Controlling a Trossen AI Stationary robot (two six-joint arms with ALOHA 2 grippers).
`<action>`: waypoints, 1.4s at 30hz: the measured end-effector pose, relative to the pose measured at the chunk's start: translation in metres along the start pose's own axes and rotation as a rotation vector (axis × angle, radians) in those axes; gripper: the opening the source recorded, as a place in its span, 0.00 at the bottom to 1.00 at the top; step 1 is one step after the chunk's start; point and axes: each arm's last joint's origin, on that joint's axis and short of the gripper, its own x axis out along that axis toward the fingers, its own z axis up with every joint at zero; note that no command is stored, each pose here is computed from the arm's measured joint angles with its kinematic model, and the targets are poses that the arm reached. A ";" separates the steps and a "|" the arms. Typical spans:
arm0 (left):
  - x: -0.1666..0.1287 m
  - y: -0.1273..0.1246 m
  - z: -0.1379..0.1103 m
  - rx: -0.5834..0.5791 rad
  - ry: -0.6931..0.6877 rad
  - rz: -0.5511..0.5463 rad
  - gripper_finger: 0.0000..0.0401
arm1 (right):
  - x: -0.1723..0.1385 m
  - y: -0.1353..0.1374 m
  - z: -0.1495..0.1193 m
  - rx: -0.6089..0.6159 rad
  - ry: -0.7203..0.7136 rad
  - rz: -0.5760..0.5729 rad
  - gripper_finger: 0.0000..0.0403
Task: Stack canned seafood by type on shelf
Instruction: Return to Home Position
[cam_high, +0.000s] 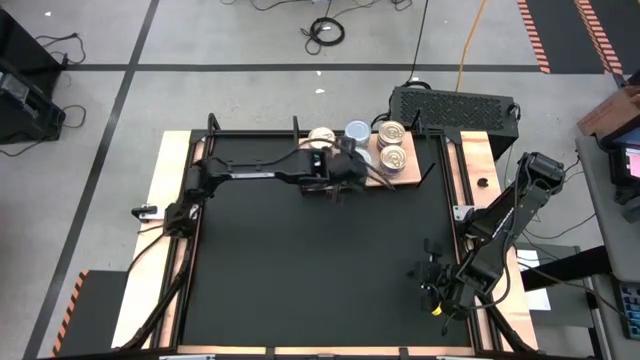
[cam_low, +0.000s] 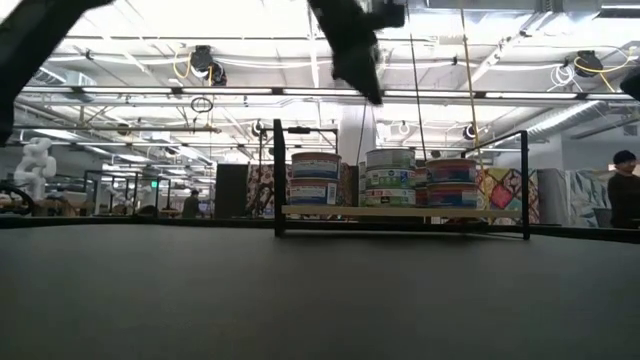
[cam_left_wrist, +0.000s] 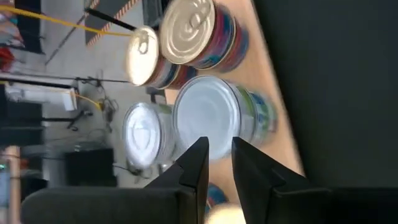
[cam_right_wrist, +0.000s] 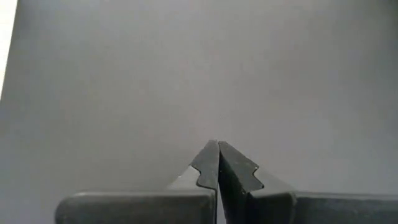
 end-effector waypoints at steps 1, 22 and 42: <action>-0.011 0.002 0.000 -0.028 -0.010 -0.007 0.18 | -0.001 0.001 0.001 -0.001 -0.004 0.004 0.00; -0.126 -0.046 -0.076 -0.367 -0.173 -0.412 0.12 | -0.044 -0.033 0.075 -0.021 -0.355 0.193 0.00; -0.153 -0.115 -0.251 -0.660 -0.839 -0.251 0.12 | -0.032 -0.135 0.139 -0.029 -0.539 0.208 0.00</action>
